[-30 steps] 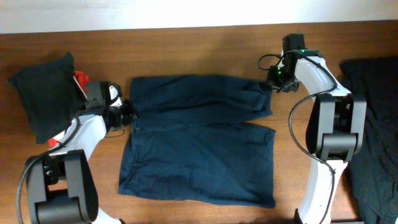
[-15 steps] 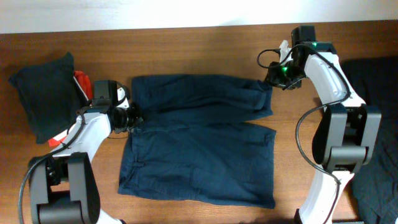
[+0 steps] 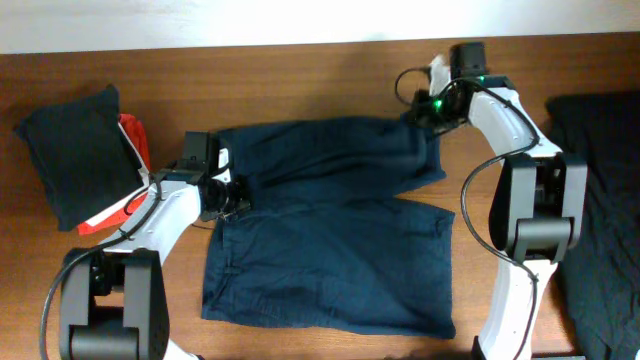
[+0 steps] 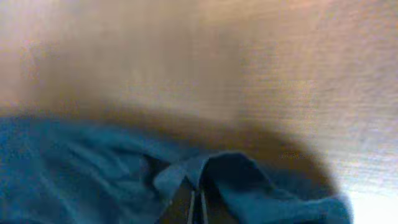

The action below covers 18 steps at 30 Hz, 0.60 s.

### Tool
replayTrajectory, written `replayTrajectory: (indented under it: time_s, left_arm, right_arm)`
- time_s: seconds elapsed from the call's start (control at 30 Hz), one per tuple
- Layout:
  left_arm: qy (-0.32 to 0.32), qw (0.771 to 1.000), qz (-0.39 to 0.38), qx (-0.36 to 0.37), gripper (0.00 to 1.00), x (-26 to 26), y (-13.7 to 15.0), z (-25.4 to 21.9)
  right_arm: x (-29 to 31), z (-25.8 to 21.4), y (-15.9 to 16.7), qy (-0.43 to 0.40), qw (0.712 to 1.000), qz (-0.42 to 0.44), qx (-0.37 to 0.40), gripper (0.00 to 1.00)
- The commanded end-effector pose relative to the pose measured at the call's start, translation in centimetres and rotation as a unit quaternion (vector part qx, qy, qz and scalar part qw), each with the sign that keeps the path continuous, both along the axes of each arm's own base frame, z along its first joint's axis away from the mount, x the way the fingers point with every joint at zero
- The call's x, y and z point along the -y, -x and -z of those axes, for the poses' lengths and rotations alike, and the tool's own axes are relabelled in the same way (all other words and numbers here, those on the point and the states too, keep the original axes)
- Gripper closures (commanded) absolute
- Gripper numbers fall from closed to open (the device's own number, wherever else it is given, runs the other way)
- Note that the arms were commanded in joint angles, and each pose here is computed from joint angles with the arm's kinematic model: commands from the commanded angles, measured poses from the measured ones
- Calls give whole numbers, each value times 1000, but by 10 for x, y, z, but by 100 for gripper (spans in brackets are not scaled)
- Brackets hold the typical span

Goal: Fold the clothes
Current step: 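Grasp the bottom hem corners of the shorts with both grippers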

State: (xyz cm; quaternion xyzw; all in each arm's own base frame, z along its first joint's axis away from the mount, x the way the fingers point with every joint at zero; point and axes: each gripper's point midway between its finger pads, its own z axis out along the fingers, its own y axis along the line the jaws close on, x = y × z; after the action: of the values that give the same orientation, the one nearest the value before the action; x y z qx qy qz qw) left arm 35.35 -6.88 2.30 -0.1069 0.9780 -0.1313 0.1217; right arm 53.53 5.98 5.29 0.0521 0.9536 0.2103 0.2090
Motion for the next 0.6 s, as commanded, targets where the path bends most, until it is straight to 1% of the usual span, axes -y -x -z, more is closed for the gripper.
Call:
replayTrajectory:
  time_s: [0.0, 0.03, 0.07, 0.1, 0.13, 0.17, 0.27, 0.37, 0.4, 0.47, 0.57]
  left_arm:
    - [-16, 1000, 1, -8, 58, -4, 6, 5]
    - [-17, 1000, 1, -8, 58, -5, 6, 5]
    - [-17, 1000, 1, -8, 57, -5, 6, 5]
    - [-17, 1000, 1, -7, 58, -5, 6, 5]
    - [-19, 1000, 0, -6, 52, -5, 5, 5]
    - [-22, 1000, 0, -3, 50, -6, 4, 5]
    - [-23, 1000, -1, 6, 49, -7, 0, 4]
    - [-22, 1000, -2, 13, 49, -6, -4, 2]
    - [-22, 1000, -2, 16, 49, -6, -5, 2]
    - [-21, 1000, -2, 20, 49, -6, -7, 1]
    - [-21, 1000, -2, 20, 49, -6, -7, 1]
  right_arm:
    - [33, -43, -47, -50, 990, 113, 68, 92]
    - [36, -51, -56, -52, 988, 113, 94, 78]
    - [38, -54, -60, -52, 987, 113, 105, 71]
    - [40, -53, -59, -50, 987, 115, 104, 54]
    - [42, -48, -54, -46, 988, 114, 90, 27]
    - [44, -44, -48, -43, 990, 112, 77, 16]
    - [54, -33, -23, -27, 994, 100, 27, 14]
    - [63, -35, 18, -19, 994, 96, -45, 15]
    - [64, -35, 38, -14, 993, 86, -78, 16]
    - [57, -27, 79, -5, 987, 48, -150, 27]
    - [48, -16, 123, -2, 973, 8, -229, 32]
